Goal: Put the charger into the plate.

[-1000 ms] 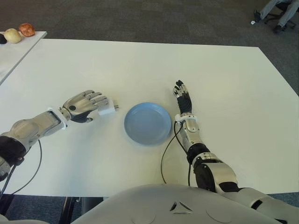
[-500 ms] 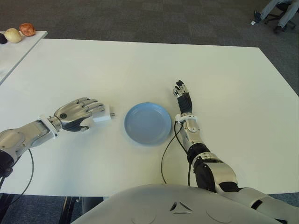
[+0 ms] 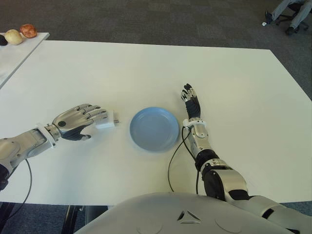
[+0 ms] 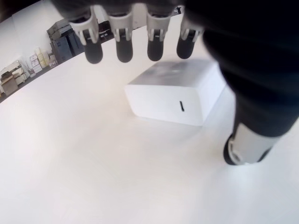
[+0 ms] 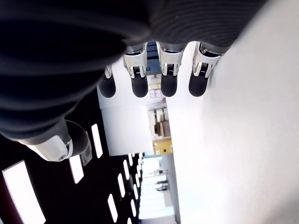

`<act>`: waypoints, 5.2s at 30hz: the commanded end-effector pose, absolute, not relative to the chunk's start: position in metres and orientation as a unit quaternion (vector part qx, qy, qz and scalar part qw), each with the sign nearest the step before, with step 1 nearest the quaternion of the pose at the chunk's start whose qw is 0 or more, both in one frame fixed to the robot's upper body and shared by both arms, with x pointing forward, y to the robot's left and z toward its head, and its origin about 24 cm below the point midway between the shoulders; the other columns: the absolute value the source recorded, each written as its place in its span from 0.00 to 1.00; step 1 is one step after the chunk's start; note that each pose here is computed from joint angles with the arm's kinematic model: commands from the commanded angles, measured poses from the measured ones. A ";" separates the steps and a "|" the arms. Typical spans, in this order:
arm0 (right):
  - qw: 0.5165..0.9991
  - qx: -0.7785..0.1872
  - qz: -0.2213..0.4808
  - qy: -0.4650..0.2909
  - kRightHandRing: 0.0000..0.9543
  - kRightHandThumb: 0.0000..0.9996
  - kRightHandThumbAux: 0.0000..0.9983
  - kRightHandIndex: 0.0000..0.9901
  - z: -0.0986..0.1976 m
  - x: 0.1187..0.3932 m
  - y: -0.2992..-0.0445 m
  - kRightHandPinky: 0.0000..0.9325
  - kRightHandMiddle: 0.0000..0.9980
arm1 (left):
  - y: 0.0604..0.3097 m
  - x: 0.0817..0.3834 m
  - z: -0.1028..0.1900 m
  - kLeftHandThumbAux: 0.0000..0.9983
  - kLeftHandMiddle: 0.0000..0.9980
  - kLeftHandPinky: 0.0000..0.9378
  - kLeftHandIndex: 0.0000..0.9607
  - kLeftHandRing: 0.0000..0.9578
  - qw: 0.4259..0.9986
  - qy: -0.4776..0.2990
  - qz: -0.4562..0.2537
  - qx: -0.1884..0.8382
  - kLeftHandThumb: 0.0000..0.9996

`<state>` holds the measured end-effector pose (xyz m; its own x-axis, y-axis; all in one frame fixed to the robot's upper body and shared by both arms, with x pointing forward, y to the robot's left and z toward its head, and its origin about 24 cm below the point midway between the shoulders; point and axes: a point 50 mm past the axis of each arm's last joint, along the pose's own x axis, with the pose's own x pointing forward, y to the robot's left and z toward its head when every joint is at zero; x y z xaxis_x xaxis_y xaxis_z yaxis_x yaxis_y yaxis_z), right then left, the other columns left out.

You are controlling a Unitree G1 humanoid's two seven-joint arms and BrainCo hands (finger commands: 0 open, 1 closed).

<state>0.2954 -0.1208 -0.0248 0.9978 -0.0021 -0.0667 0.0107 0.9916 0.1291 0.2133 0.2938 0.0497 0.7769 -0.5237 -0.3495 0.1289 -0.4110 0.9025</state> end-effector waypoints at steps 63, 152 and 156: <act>0.989 0.070 -0.092 0.096 0.02 0.08 0.56 0.00 -0.049 0.277 -0.118 0.08 0.00 | 0.255 0.239 0.026 0.20 0.00 0.00 0.00 0.00 0.746 0.016 -0.235 0.623 0.26; 0.991 0.065 -0.077 0.086 0.05 0.04 0.54 0.00 -0.047 0.276 -0.121 0.10 0.00 | 0.297 0.235 -0.034 0.70 0.84 0.89 0.46 0.87 0.571 -0.010 -0.249 0.782 0.74; 0.991 0.066 -0.077 0.085 0.05 0.04 0.54 0.00 -0.047 0.276 -0.121 0.10 0.00 | 0.296 0.235 -0.032 0.70 0.85 0.89 0.46 0.88 0.591 -0.014 -0.241 0.770 0.74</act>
